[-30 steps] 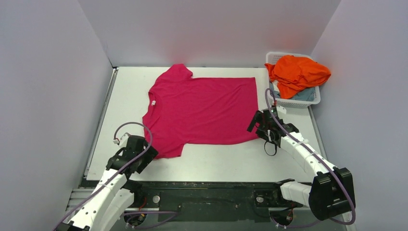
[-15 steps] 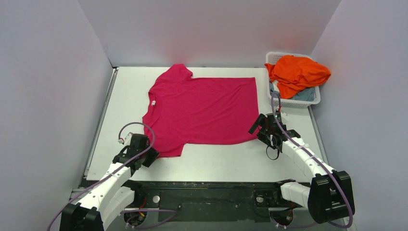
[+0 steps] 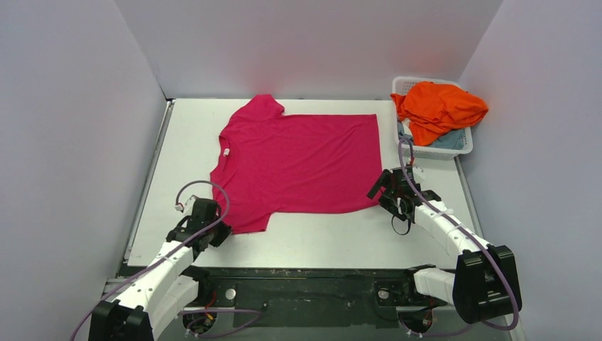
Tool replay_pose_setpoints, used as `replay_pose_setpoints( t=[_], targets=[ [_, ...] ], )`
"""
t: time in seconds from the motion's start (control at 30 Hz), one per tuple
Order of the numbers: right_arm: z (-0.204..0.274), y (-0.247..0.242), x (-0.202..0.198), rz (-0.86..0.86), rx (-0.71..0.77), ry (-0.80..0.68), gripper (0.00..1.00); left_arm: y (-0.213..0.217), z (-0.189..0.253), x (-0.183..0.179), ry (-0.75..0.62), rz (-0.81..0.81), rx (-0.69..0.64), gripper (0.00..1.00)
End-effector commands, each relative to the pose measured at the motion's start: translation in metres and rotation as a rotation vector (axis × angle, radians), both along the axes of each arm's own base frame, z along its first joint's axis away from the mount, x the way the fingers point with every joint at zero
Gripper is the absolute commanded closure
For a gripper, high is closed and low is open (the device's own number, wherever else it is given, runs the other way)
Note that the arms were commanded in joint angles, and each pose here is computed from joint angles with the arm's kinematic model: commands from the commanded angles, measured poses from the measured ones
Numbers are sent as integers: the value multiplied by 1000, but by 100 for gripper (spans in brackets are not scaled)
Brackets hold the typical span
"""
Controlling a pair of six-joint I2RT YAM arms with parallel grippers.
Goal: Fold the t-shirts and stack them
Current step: Flatten out the tshirt
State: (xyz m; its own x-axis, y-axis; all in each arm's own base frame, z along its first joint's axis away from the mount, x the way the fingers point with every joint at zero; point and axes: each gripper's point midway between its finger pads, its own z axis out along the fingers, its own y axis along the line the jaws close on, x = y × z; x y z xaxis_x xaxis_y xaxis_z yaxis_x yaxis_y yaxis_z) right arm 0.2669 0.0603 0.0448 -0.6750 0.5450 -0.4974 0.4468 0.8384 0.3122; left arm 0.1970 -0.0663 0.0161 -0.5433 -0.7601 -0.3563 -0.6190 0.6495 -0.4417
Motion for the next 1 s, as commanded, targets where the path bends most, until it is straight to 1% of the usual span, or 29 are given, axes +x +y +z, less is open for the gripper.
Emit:
replay_pose_setpoints(
  t=[0.0,0.13,0.23,0.33,0.47,0.6,0.67,0.73,0.77,0.8,0.83,0.87,0.9,0.93,0.97],
  targets=[
    [-7,-8,-2,-66,-19,37,17,7,15,-13,48,-32,45,100],
    [-20,-4,1,-78,0,56,23,1,21,-29,68,-50,13,100],
    [-30,-2,5,-90,11,72,26,-9,19,-38,84,-46,-55,100],
    [-37,-1,7,-104,19,82,29,-7,13,-48,122,-25,-58,100],
    [-44,0,7,-109,21,99,31,-6,14,-47,109,-9,-65,100],
    [-50,3,12,-115,35,93,35,-5,13,-48,113,0,-60,100],
    [-53,6,13,-112,48,97,41,-4,12,-48,117,0,-57,100],
    [-55,6,16,-113,47,96,51,-4,13,-48,114,3,-55,100],
    [-54,6,18,-114,44,92,66,-4,13,-47,112,4,-53,100],
    [-53,6,20,-110,40,95,75,-3,15,-46,105,5,-51,100],
    [-50,6,23,-101,36,94,90,-3,16,-45,101,5,-50,100],
    [-51,6,20,-97,27,112,96,-2,16,-44,99,5,-45,100],
    [-45,6,23,-87,14,110,100,-2,17,-43,95,4,-43,100],
    [-44,5,17,-83,1,136,100,-2,17,-43,93,4,-42,100],
    [-35,8,23,-69,-11,123,100,-2,18,-42,88,4,-41,100]
  ],
)
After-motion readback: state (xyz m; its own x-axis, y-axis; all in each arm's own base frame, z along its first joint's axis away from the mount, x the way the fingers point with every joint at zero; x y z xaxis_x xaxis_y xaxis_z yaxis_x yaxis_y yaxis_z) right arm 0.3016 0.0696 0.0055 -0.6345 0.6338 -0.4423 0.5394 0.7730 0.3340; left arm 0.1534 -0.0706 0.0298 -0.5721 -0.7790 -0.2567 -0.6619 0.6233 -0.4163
